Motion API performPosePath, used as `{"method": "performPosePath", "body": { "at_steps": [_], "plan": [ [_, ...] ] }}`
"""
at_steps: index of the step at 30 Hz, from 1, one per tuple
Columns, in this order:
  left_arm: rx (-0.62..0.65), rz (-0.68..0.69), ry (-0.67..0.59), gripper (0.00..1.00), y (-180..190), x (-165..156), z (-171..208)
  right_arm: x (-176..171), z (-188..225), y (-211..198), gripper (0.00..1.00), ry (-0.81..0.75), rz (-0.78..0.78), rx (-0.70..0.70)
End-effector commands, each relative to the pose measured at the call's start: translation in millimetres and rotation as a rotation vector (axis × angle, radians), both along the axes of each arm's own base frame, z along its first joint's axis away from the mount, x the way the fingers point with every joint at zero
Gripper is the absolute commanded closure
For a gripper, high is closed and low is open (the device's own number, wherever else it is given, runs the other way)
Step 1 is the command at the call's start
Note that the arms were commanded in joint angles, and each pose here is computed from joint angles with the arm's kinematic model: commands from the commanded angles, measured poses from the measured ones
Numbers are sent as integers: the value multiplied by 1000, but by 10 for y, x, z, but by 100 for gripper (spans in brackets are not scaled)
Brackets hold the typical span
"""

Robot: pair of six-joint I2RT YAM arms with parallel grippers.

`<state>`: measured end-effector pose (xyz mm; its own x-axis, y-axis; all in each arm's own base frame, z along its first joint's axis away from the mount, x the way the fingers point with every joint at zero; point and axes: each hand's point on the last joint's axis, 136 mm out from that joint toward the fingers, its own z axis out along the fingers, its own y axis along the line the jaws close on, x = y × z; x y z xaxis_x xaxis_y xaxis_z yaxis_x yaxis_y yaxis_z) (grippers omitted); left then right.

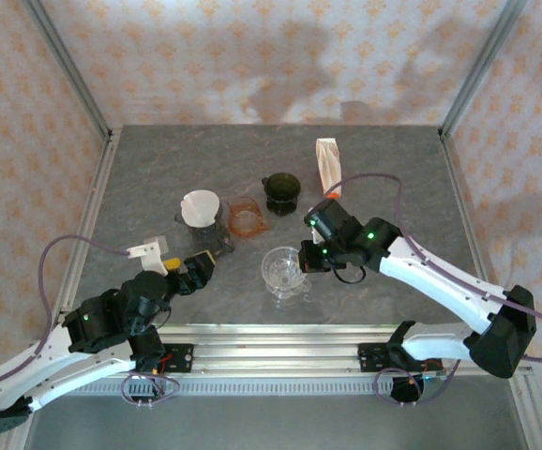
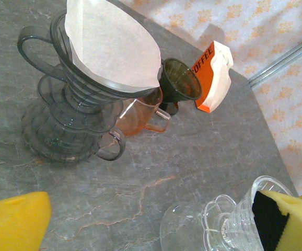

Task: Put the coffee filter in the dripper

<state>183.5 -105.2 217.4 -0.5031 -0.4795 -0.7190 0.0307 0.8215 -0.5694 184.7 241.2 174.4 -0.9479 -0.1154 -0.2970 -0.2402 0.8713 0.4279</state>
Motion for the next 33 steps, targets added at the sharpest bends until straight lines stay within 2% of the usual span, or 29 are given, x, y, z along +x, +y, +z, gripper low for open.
{"method": "performPosePath", "body": {
  "at_steps": [1, 7, 13, 16, 20, 24, 29, 33],
  "plan": [
    [26, 41, 4, 0, 100, 10, -72, 57, 31, -9, 100, -29, -22, -10],
    [26, 38, 5, 0, 91, 10, -73, 41, 28, -47, 90, -32, -26, -16],
    [26, 29, 8, 0, 60, 17, -67, 40, 64, -84, 58, -47, -37, -16],
    [23, 22, 8, 0, 38, 18, -63, 66, 70, -113, 48, -59, -51, -28],
    [24, 3, 9, 0, -11, 23, -59, 119, 235, -233, 44, -134, -92, -29],
    [40, -28, 21, 0, -97, 33, -69, 310, 387, -445, 43, -256, -170, -84],
    [48, -78, 29, 0, -248, 55, -46, 737, 531, -663, 42, -346, -304, -62],
    [57, -101, 40, 0, -317, 62, -49, 1187, 630, -908, 42, -434, -425, -104]
  ]
}}
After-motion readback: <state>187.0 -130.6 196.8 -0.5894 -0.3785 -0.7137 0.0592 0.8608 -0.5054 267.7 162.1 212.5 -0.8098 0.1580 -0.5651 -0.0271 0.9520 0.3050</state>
